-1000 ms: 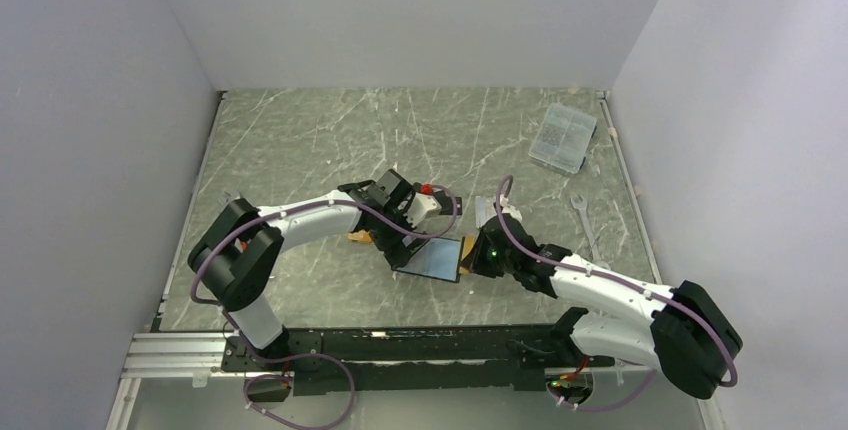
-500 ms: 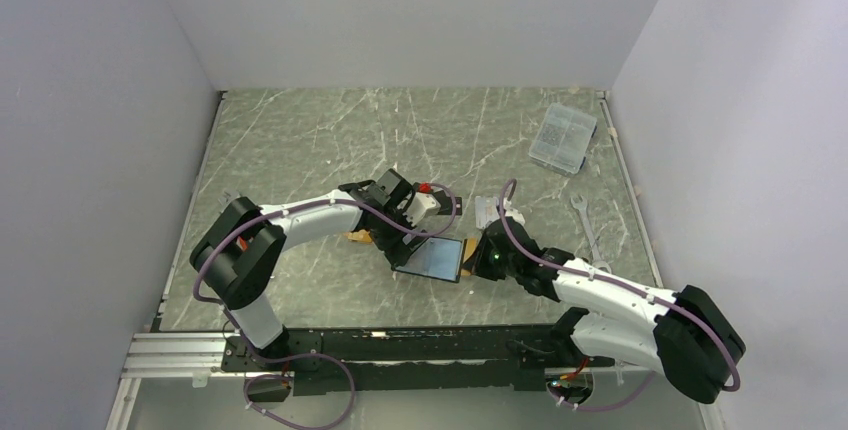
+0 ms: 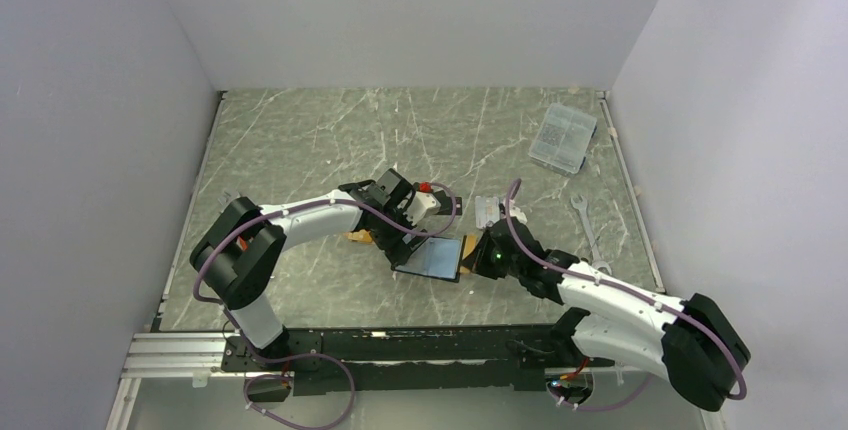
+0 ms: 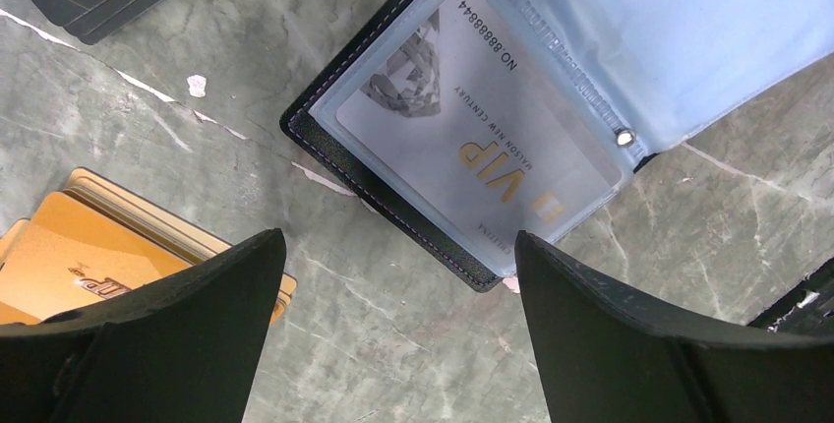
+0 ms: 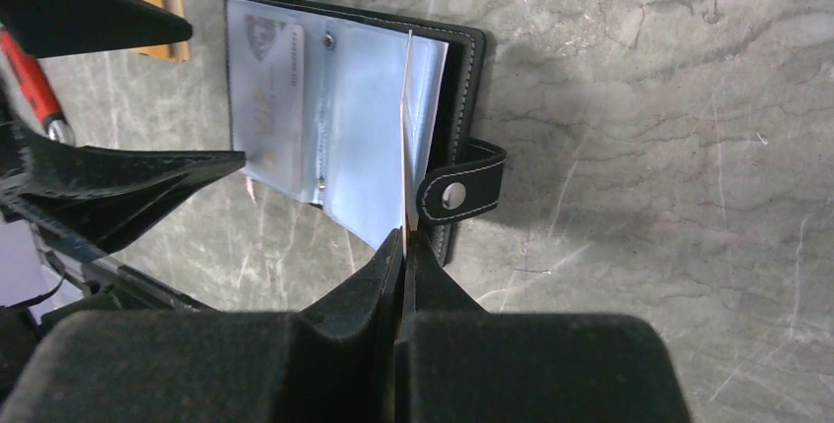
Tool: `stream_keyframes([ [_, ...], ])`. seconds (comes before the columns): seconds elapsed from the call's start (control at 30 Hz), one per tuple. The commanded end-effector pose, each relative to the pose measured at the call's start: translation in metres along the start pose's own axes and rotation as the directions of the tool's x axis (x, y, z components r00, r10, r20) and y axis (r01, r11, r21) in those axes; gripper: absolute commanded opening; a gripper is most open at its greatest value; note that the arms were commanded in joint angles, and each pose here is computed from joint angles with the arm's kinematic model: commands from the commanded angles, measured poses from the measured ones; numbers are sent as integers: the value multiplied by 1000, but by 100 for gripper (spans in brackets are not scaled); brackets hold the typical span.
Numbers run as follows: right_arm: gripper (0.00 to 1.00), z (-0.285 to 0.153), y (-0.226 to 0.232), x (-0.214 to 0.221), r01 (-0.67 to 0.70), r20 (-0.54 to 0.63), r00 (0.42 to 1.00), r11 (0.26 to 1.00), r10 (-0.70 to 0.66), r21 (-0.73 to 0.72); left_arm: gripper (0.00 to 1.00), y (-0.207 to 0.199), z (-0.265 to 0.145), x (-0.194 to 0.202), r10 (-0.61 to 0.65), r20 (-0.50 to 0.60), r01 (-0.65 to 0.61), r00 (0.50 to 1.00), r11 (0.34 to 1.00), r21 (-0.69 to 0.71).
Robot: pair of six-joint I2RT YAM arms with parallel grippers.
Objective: Put the credit cards into the card holder
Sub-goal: Insert the credit card into the card holder.
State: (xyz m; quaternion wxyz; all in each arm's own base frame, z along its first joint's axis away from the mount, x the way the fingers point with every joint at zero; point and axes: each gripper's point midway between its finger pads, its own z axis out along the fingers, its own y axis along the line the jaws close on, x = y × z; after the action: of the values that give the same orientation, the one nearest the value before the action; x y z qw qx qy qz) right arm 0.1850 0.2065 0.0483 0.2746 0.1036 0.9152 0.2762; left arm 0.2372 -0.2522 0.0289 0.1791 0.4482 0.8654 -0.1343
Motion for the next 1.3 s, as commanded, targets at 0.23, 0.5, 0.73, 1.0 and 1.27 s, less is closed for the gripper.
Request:
stream_keyframes([
  [0.23,0,1,7,-6,-20,24,1000,1000,20,-18,92,4,-5,-9,5,39,-4,999,1000,-25],
  [0.5,0,-5,12,-10,-17,35,999,999,18,-33,92,5,-7,-10,6,45,-5,999,1000,-30],
  [0.73,0,0,26,-13,-32,30,999,996,35,-81,92,4,-5,-7,-1,39,2,999,1000,-23],
  [1.0,0,0,36,-16,-40,30,999,993,44,-112,92,3,-5,-6,0,41,1,999,1000,-21],
  [1.27,0,0,35,-17,-36,32,999,994,39,-103,92,3,-6,-7,-1,45,2,999,1000,-20],
])
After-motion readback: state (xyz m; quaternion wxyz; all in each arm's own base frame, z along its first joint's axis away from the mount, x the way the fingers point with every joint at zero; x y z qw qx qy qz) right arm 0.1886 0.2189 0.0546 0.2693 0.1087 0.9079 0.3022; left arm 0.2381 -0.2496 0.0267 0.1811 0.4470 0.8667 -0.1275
